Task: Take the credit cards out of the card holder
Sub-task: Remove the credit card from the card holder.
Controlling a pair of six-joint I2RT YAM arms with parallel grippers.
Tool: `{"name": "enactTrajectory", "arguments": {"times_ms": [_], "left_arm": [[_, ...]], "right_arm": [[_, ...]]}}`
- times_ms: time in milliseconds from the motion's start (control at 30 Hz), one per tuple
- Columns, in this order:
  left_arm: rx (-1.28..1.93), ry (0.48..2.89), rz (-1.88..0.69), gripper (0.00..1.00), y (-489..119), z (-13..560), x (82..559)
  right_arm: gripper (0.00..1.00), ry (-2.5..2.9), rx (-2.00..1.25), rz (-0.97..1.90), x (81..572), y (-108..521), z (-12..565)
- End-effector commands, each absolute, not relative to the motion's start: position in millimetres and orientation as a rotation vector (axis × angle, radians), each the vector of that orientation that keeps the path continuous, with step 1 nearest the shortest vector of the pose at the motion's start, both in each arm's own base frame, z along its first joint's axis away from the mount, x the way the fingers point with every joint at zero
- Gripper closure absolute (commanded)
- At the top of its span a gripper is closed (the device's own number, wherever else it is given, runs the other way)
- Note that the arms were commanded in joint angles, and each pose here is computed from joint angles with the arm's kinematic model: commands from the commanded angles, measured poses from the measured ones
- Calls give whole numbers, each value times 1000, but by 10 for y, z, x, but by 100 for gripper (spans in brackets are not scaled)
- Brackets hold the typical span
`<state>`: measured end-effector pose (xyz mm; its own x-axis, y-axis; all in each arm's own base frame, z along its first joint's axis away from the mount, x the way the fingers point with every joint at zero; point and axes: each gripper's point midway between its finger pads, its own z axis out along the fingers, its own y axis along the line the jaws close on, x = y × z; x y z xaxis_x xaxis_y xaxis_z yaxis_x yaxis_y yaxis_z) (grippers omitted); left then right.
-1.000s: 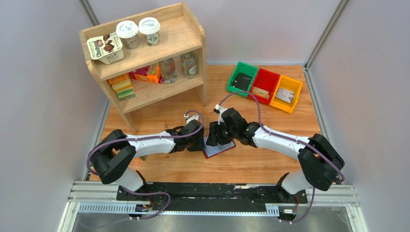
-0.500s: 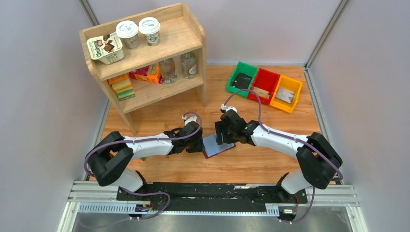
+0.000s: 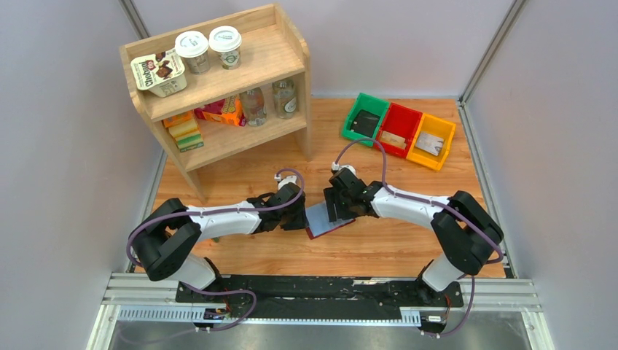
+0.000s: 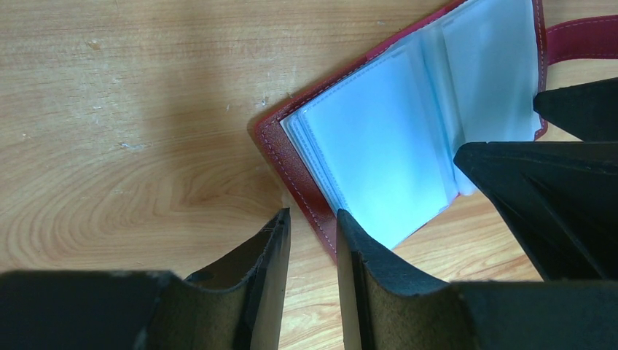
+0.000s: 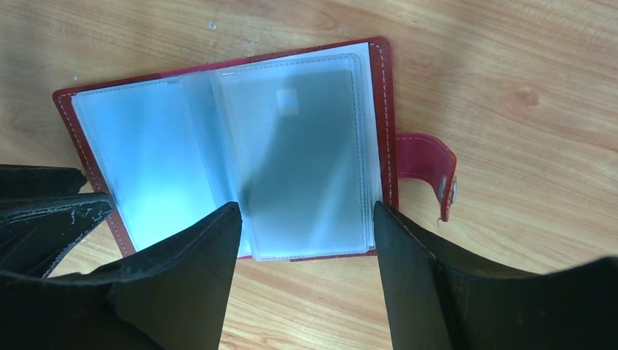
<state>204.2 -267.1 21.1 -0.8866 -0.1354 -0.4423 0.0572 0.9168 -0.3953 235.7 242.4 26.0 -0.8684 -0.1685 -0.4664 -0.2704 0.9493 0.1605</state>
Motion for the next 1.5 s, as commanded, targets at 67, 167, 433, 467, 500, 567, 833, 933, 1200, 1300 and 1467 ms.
{"name": "enactTrajectory", "arguments": {"times_ms": [67, 167, 433, 467, 500, 567, 833, 933, 1200, 1300, 1467], "left_arm": [[-35, 2666, -487, 62, -2560, 67, 1916], [-35, 2666, -489, 62, -2567, 71, 1918], [-31, 2671, -488, 62, -2575, 59, 1918], [-31, 2671, -488, 62, -2577, 62, 1919], [-31, 2671, -488, 62, -2575, 59, 1918], [-34, 2669, -490, 62, -2575, 67, 1917], [-46, 2664, -493, 62, -2561, 74, 1914], [-53, 2662, -495, 62, -2553, 78, 1910], [-85, 2636, -493, 62, -2493, 154, 1911], [-110, 2615, -455, 62, -2386, 230, 1914], [-144, 2518, -514, 62, -2360, 555, 1979]], "right_arm": [[36, 2579, -358, 482, 2395, 2680, 466], [37, 2569, -370, 547, 2346, 2736, 576], [38, 2502, -398, 670, 2308, 2842, 884], [39, 2497, -406, 695, 2295, 2871, 905], [39, 2494, -412, 712, 2285, 2890, 920], [41, 2485, -435, 768, 2239, 2957, 954], [47, 2430, -486, 951, 2118, 3139, 1119], [47, 2428, -498, 955, 2113, 3140, 1111], [46, 2472, -433, 837, 2207, 3004, 940], [47, 2487, -392, 823, 2268, 2928, 882], [48, 2470, -378, 921, 2320, 2947, 891]]}}
